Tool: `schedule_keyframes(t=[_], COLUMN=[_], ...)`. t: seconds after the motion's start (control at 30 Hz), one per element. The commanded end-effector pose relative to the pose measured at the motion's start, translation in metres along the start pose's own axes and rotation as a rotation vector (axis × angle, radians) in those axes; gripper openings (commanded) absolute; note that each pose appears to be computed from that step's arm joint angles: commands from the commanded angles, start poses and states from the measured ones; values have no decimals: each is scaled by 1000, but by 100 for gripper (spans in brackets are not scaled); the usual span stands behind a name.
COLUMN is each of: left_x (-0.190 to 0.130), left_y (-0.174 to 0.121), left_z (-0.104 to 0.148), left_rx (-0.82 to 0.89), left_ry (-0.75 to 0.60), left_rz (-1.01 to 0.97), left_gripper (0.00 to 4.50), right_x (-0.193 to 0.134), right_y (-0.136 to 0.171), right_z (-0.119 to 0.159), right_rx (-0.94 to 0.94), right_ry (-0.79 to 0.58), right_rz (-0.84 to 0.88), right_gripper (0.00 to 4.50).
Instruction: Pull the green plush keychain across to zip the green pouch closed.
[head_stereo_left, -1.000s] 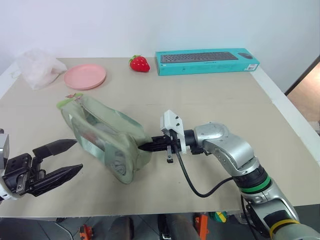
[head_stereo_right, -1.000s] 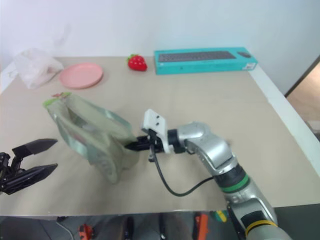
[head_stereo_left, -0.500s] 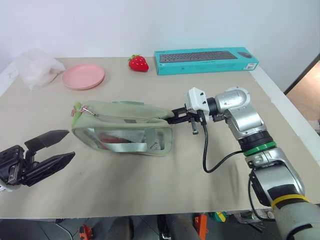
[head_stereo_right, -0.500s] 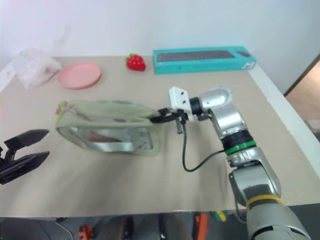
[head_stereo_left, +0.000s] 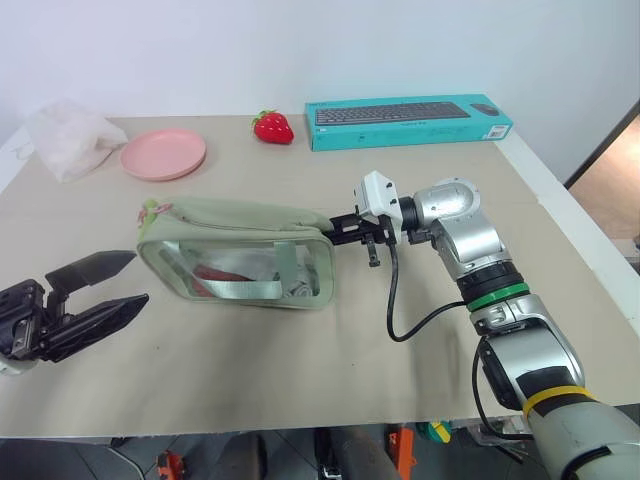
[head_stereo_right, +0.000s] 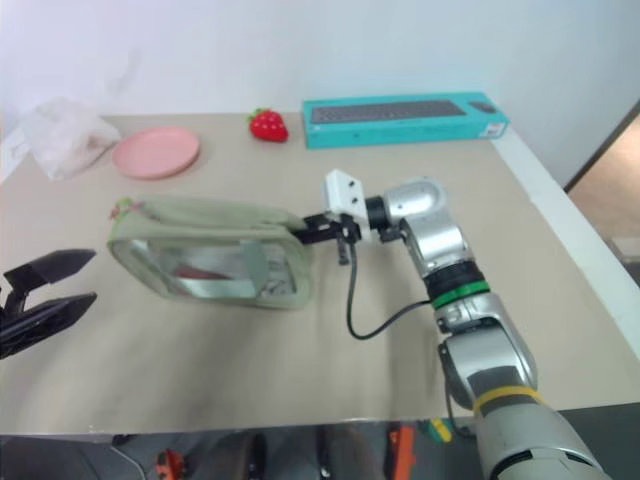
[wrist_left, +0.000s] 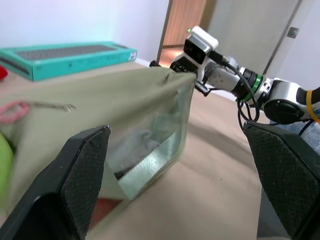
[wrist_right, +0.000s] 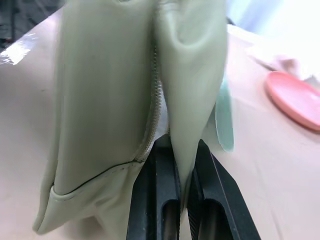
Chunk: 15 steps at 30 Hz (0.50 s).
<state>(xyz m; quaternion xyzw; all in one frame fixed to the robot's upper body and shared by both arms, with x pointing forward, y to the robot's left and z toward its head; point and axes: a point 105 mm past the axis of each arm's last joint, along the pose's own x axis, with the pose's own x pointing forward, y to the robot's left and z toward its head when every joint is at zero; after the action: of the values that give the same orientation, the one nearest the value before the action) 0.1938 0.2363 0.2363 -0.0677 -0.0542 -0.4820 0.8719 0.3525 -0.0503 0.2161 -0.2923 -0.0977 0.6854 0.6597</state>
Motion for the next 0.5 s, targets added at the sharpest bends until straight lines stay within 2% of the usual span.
schedule_keyframes(t=[0.03,0.23,0.5], left_x=[4,9,10], left_y=[2,3,3], left_z=[8,7,8], left_rx=[19,11,15], left_ry=[-10,-8,-9], left_rz=[-20,-32,-33], left_gripper=[445,445,445], right_x=[-15,-17,-12], right_y=[-12,6,8], right_z=[25,4,6], right_rx=[-53,9,6], right_ry=[-73,11,-18], right_rz=[-84,-24,-22], right_gripper=[35,35,35])
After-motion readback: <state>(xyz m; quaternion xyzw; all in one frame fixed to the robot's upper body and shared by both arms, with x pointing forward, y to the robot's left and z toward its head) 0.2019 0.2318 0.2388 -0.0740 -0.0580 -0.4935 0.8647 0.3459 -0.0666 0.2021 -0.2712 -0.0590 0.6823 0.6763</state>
